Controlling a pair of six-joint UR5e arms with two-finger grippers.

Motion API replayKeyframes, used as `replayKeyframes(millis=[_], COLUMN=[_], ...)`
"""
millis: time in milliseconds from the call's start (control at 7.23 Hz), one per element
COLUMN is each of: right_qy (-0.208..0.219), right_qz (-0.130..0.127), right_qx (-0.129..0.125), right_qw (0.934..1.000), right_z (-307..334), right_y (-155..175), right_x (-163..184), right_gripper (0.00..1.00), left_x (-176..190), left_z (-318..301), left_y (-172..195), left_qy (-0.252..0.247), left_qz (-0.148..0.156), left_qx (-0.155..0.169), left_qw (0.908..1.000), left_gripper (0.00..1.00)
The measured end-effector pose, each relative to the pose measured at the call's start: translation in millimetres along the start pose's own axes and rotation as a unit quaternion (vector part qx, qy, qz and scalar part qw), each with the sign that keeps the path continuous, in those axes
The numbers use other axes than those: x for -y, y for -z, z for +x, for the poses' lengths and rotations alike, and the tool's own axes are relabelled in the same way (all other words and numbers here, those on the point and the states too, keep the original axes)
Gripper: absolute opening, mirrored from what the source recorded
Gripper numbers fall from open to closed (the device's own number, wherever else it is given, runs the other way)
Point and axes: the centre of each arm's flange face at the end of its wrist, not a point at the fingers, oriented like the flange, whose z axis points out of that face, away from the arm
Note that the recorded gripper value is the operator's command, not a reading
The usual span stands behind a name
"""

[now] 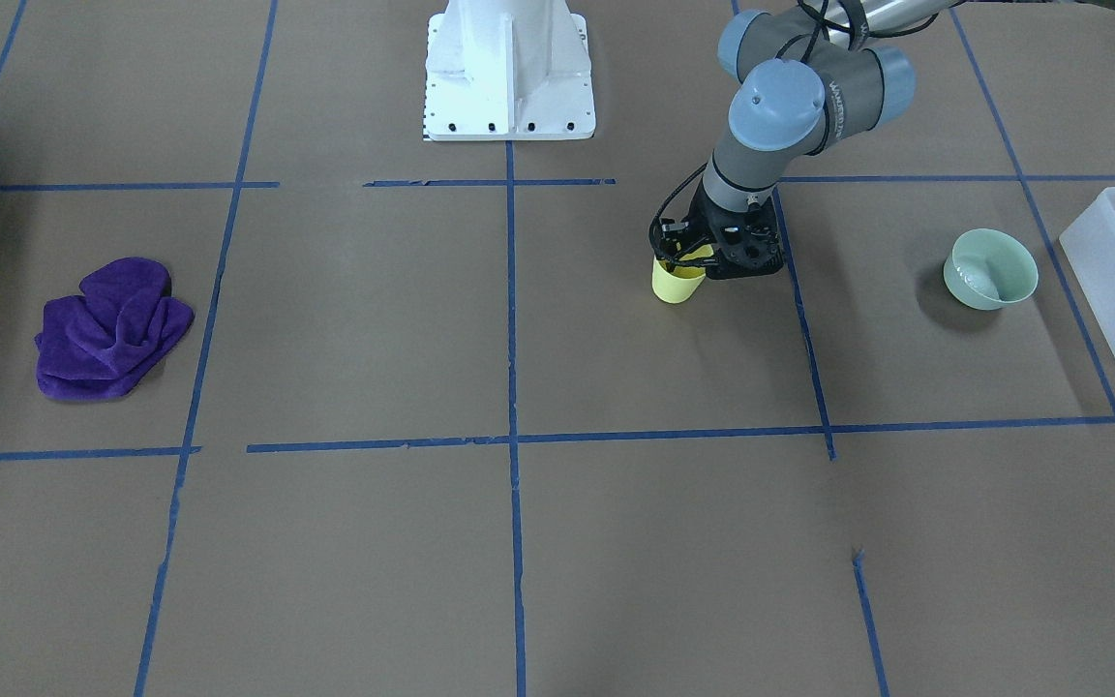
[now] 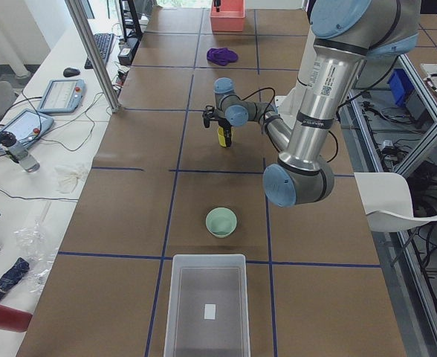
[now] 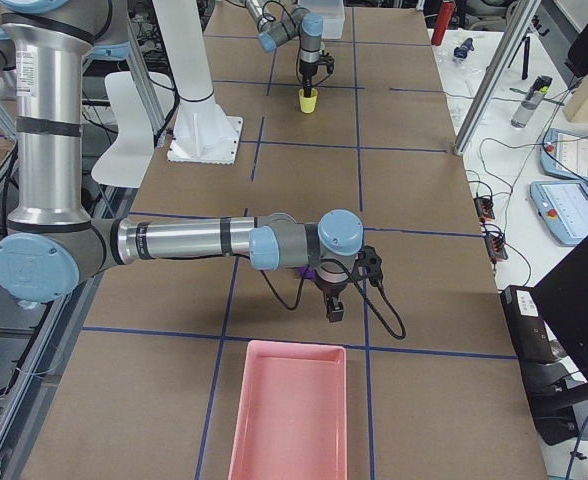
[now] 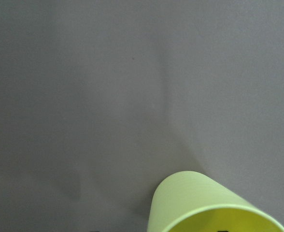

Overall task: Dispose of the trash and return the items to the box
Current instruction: 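Lower the left gripper over the yellow cup and grasp it, then carry the yellow cup with the left gripper into the clear bin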

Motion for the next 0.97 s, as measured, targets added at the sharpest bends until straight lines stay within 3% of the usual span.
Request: replayKeyframes(millis=[415, 692, 969], right_qy=[0.001, 0.001, 0.002], right_qz=[-0.001, -0.001, -0.002], right_qx=[0.000, 0.000, 0.000], right_qw=[1.0000, 1.0000, 1.0000], right_z=[-0.6, -0.9, -2.1], right_y=[-0.5, -0.6, -1.5], right_x=[0.4, 0.8, 1.2], right_gripper=[1.00, 1.00, 1.00], left_x=[-4.8, 13.4, 38.9], left_z=[4.9, -23.8, -116.9], left_y=[21.1, 91.4, 157.7], left_qy=[-0.008, -0.006, -0.052], left_qz=[0.008, 0.055, 0.113], left_qx=[-0.018, -0.047, -0.023], left_qw=[0.9998, 0.9974, 0.9920], left_gripper=[0.00, 0.00, 0.00])
